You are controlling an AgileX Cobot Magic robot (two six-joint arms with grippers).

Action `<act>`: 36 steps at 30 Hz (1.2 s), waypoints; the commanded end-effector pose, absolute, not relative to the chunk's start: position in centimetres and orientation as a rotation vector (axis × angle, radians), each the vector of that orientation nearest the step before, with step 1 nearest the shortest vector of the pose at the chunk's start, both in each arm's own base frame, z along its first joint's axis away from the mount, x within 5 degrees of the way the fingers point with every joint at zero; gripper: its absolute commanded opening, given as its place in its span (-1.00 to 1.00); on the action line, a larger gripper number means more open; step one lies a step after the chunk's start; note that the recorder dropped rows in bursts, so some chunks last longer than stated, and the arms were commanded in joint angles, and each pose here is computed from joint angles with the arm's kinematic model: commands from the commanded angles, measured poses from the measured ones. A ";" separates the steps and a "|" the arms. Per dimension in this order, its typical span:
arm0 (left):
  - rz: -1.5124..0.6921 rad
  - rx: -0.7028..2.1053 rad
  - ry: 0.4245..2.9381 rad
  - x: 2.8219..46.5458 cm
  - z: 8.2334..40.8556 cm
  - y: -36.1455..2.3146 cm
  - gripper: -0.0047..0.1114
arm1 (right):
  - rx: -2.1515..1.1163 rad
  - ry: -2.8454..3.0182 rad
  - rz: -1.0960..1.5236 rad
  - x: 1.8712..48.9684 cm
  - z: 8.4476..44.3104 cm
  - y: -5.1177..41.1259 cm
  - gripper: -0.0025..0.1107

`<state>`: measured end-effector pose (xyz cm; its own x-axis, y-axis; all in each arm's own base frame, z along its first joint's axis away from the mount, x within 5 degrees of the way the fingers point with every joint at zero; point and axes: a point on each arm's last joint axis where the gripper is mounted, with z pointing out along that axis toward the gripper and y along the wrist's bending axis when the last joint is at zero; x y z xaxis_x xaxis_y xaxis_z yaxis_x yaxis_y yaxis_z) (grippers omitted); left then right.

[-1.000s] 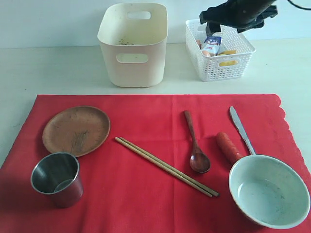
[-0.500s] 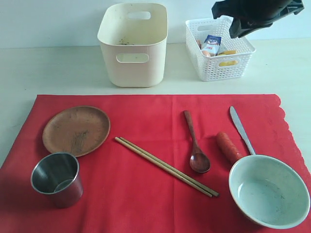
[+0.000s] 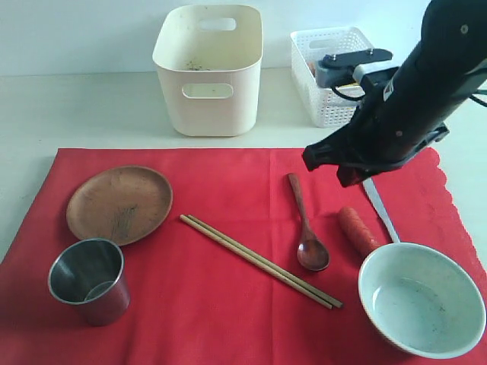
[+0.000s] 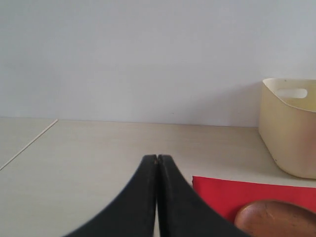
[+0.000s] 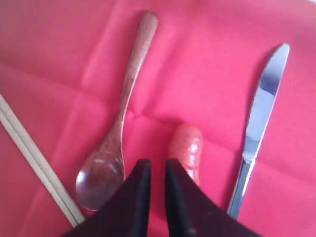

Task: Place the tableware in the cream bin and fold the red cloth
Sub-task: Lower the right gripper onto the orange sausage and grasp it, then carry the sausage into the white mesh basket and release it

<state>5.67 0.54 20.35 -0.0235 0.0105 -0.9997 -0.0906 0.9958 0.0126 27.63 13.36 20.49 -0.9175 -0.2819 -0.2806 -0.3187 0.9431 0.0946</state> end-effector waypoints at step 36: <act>0.079 -0.054 1.586 5.6 20.4 0.5 -0.87 | -0.382 2.739 0.209 29.8 16.4 14.2 -0.96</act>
<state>5.67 0.54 20.35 -0.0235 0.0105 -0.9997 -0.0906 0.9958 0.0126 28.95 13.66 14.71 -0.9203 -0.2598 -0.2924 -0.2923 0.9536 0.0726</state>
